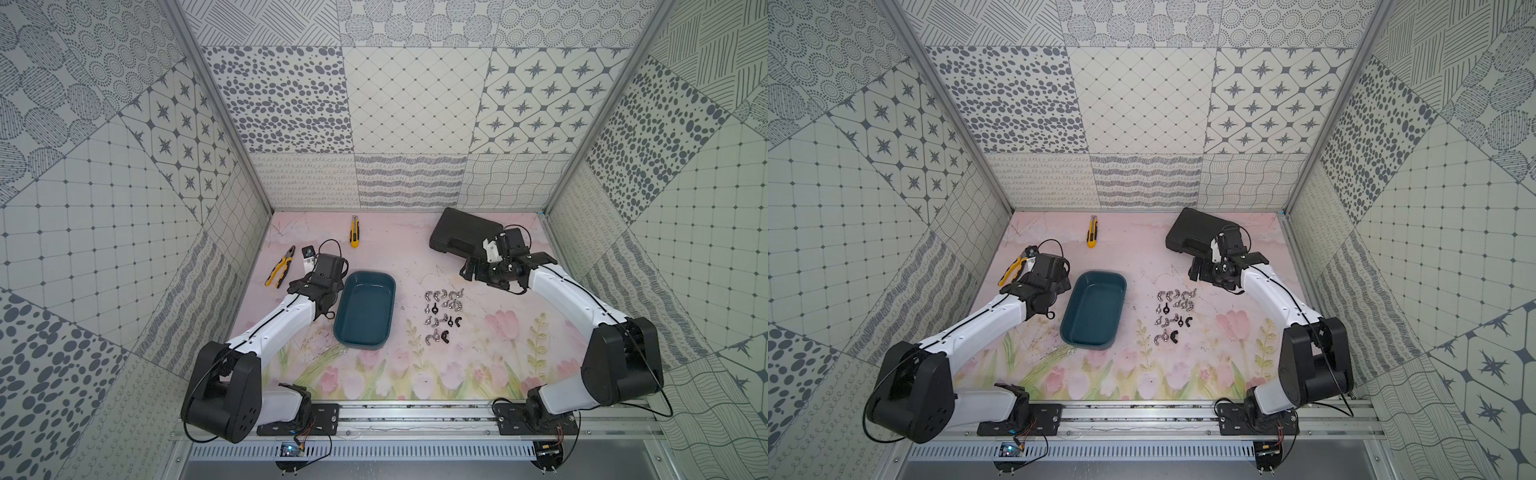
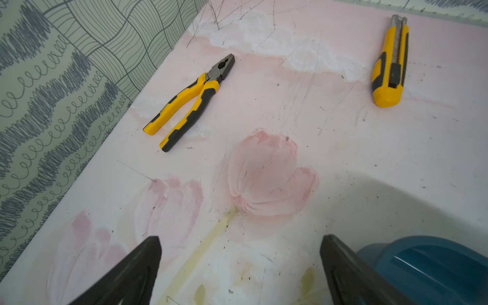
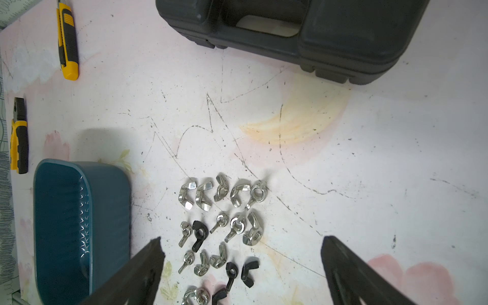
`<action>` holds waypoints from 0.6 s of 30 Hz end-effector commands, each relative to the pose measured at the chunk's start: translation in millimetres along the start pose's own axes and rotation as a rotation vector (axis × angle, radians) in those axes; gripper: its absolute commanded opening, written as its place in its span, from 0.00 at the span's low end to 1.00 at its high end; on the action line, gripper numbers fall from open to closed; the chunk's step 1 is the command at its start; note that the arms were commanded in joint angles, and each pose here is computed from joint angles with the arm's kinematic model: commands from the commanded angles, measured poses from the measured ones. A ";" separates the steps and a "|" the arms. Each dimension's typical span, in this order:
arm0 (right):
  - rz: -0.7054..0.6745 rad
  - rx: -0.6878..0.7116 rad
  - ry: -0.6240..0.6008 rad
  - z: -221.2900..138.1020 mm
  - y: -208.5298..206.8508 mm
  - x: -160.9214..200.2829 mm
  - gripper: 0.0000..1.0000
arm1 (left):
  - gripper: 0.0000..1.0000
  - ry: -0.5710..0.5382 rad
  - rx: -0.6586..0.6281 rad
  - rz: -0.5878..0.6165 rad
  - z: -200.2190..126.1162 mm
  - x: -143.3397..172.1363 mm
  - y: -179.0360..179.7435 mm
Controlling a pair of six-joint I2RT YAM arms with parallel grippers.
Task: Take out the wing nut from the storage box
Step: Reset both arms
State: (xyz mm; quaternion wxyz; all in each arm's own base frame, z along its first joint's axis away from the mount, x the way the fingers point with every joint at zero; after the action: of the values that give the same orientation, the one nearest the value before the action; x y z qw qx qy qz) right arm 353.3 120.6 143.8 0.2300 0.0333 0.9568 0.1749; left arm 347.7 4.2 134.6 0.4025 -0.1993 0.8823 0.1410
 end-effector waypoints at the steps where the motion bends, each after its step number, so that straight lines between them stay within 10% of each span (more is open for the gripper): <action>1: -0.035 -0.027 -0.031 0.7 9.1 -13.4 0.97 | 0.99 -0.126 0.134 0.153 9.8 -14.9 -21.5; 18: -0.032 -0.017 -0.024 16.6 9.9 -25.3 0.97 | 0.99 -0.295 0.294 0.051 49.1 2.3 -16.2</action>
State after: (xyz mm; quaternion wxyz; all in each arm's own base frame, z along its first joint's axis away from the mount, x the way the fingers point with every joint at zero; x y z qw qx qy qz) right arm 367.4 126.2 129.0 0.2145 0.0278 0.9606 0.1746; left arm 354.6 19.7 67.1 0.4438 -0.1097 0.8841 0.0968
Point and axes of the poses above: each gripper's point midway between its finger pads, its own z axis out along the fingers, its own y axis along the line the jaws close on, x = y × z, the point moved 1 cm from there along -z, back along the fingers, and after that the axes turned 2 degrees about -z, right-handed, at the moved point
